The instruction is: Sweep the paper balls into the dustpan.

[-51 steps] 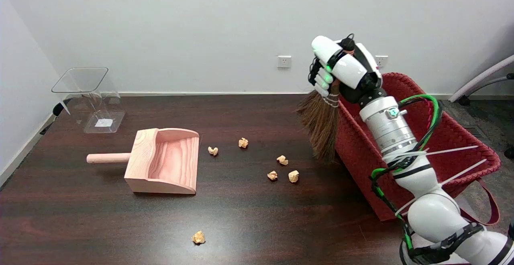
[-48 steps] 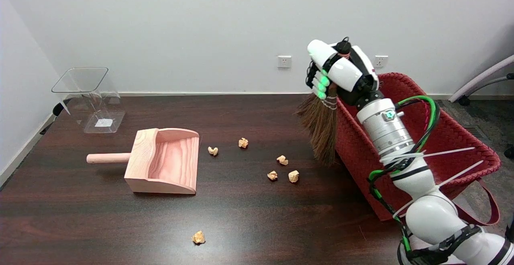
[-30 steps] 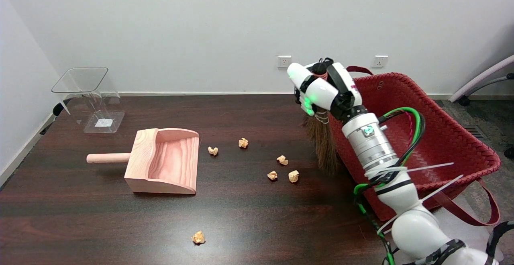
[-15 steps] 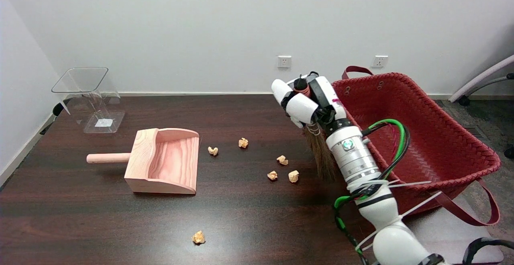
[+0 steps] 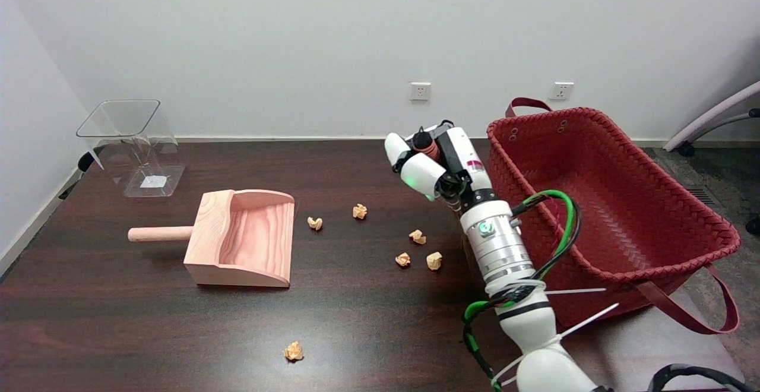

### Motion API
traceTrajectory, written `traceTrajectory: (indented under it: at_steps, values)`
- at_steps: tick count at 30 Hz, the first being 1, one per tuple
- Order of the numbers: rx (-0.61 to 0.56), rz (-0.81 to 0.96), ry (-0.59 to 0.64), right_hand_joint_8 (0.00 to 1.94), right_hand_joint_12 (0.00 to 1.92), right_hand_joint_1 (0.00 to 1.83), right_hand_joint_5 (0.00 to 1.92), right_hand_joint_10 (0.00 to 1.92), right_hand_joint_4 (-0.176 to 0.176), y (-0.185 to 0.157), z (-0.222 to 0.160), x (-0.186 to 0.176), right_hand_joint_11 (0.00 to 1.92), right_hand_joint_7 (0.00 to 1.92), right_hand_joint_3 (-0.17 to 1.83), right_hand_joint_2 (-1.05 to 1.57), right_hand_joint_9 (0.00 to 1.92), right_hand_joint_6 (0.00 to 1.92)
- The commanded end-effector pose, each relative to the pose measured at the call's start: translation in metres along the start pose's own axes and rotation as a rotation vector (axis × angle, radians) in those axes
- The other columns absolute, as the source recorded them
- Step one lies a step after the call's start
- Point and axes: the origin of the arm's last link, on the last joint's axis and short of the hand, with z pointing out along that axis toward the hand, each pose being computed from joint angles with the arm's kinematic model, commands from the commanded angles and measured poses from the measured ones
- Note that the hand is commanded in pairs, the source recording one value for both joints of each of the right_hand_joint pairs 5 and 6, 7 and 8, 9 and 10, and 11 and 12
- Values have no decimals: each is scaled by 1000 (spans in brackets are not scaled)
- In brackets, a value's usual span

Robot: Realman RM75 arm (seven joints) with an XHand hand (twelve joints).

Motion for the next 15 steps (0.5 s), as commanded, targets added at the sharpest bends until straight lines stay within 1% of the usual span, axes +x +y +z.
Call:
traceTrajectory:
  at_steps: [1, 4, 13, 15]
  values:
    - [-59, -97, 47, 1920, 1920, 979, 1920, 1920, 0, 11, -5, -33, 1920, 1920, 980, 1571, 1920, 1920]
    - [-67, -106, 58, 1920, 1920, 969, 1920, 1920, 0, 14, -6, -38, 1920, 1920, 1030, 1571, 1920, 1920]
    - [-74, -77, 53, 1920, 1920, 957, 1920, 1920, 0, 14, 0, -56, 1920, 1920, 1095, 1571, 1920, 1920]
    - [-71, -72, 50, 1920, 1920, 985, 1920, 1920, 0, 12, 4, -61, 1920, 1920, 1107, 1571, 1920, 1920]
